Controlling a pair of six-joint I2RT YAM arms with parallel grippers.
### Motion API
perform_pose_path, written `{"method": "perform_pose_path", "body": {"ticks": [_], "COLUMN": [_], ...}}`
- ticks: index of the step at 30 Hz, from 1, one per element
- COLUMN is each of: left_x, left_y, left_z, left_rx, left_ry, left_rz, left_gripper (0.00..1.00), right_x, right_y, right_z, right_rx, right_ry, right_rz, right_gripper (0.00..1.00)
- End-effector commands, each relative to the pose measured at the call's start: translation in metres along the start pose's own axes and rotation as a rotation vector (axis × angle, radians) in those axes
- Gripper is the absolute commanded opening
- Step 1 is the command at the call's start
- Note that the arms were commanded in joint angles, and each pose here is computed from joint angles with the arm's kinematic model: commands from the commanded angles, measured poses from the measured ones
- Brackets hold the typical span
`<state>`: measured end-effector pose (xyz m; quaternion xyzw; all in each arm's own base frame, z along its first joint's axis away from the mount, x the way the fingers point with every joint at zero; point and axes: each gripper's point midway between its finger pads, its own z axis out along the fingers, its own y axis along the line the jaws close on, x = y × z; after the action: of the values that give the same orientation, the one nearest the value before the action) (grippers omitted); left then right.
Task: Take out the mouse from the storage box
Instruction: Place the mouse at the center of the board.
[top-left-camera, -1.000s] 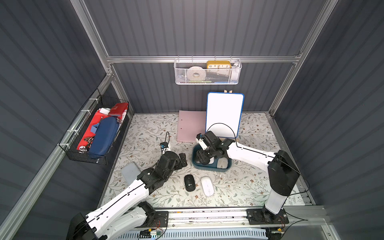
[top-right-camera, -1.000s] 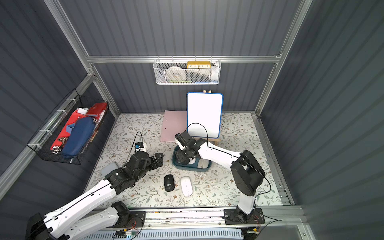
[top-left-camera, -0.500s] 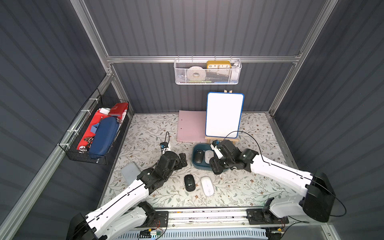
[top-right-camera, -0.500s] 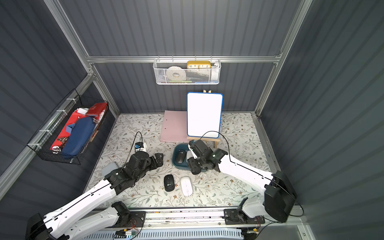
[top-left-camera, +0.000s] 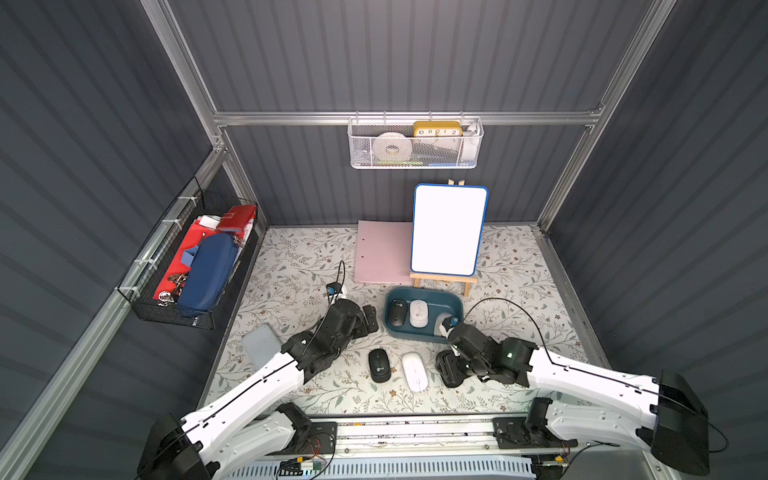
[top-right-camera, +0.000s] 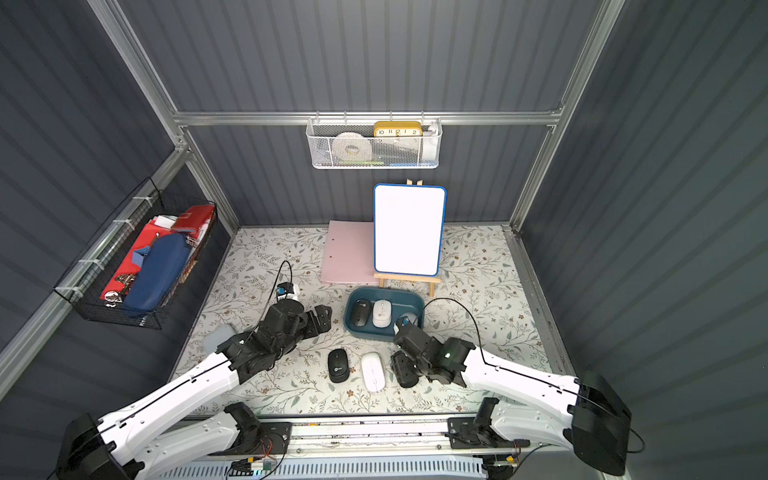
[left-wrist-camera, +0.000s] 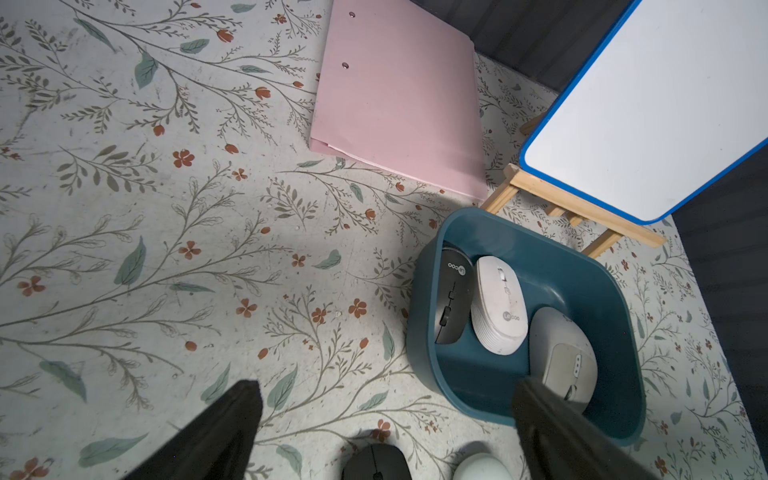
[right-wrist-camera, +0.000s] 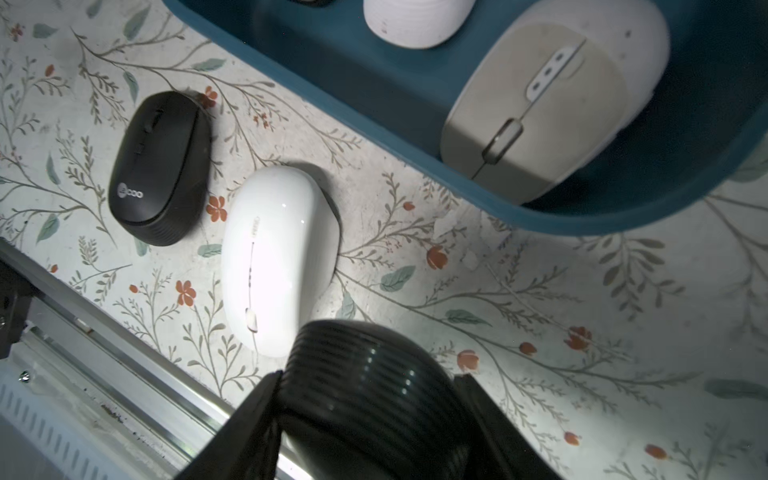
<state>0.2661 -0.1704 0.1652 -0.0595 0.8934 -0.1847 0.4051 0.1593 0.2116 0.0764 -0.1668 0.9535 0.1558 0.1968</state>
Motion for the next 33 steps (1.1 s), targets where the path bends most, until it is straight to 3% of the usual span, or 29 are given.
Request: {"method": "perform_pose_path", "body": {"ticks": [1, 18, 25, 33], "left_x": [-0.01, -0.003, -0.005, -0.009], "left_y": [-0.009, -0.008, -0.016, -0.025], "left_z": [-0.003, -0.001, 0.004, 0.009], "left_rx": [0.024, 0.029, 0.041, 0.045], "left_ry": [-0.012, 0.012, 0.026, 0.047], "left_rz": [0.006, -0.016, 0.0, -0.003], "left_gripper": [0.99, 0.99, 0.99, 0.99], "right_x": [0.0, 0.017, 0.007, -0.003], "right_y": [-0.002, -0.015, -0.02, -0.027], "right_z": [0.005, 0.036, 0.03, 0.007], "right_rx": [0.008, 0.058, 0.094, 0.139], "right_ry": [-0.03, 0.003, -0.04, -0.083], "right_rz": [0.052, 0.115, 0.122, 0.095], "right_gripper": [0.46, 0.49, 0.7, 0.81]}}
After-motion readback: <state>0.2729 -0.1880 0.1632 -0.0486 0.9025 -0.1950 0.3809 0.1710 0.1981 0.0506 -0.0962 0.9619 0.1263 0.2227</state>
